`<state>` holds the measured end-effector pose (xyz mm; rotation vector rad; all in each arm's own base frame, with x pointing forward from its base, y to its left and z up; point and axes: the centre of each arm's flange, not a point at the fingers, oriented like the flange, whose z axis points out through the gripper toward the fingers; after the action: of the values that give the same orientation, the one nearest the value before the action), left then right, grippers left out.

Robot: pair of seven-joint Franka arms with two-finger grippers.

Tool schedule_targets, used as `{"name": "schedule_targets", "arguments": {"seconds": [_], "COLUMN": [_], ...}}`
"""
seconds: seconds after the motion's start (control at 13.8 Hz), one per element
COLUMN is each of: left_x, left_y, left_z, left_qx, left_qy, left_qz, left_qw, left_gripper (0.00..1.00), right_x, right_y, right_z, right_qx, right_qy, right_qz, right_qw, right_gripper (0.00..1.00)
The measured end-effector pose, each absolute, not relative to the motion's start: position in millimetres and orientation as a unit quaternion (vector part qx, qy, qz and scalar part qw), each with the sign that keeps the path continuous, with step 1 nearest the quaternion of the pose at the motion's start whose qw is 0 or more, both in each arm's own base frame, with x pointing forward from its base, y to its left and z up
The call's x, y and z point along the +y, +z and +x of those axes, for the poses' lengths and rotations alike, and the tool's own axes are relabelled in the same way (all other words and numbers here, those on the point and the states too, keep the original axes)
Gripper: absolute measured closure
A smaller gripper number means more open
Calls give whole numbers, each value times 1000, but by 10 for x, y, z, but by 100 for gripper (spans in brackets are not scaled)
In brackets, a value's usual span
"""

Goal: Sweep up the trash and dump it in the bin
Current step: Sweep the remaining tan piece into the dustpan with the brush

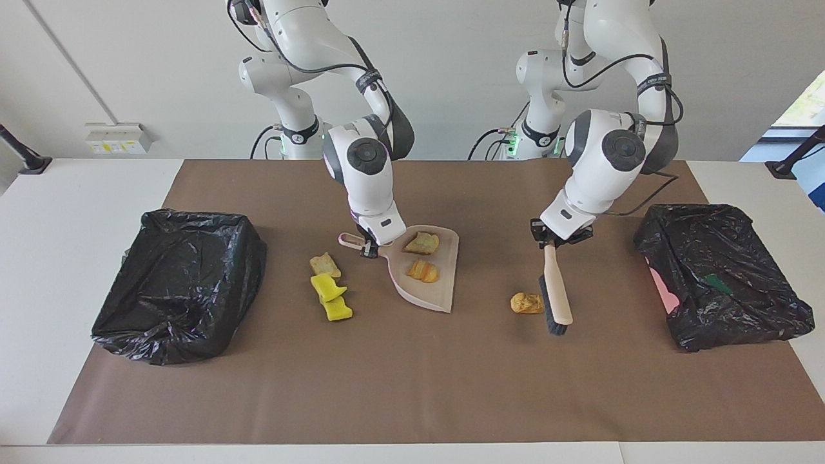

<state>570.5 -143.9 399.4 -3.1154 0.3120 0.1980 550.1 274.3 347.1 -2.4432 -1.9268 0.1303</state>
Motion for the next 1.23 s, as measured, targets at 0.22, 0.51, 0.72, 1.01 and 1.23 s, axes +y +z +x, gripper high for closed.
{"name": "schedule_targets", "arguments": {"seconds": [0.22,0.51,0.72,1.01,1.23], "left_x": [-1233,-1083,-1241,-1767,-2255], "left_y": [3726,3529,3372,3336,3333], "left_z": [5811,5852,5712,5420,5084], "left_qx": [146,194,273,331,354], "left_qy": [74,88,107,116,118], "left_qz": [-986,-977,-956,-936,-928], "left_qw": [27,31,23,28,2], "left_gripper": [73,73,73,73,73], "right_x": [2747,2763,2768,2768,2768], "right_y": [3472,3473,3473,3473,3472], "right_z": [5500,5490,5488,5488,5487], "right_qx": [-618,-615,-615,-615,-614], "right_qy": [42,42,42,42,42], "right_qz": [-785,-787,-787,-787,-788], "right_qw": [14,13,13,13,13], "right_gripper": [68,68,68,68,68]}}
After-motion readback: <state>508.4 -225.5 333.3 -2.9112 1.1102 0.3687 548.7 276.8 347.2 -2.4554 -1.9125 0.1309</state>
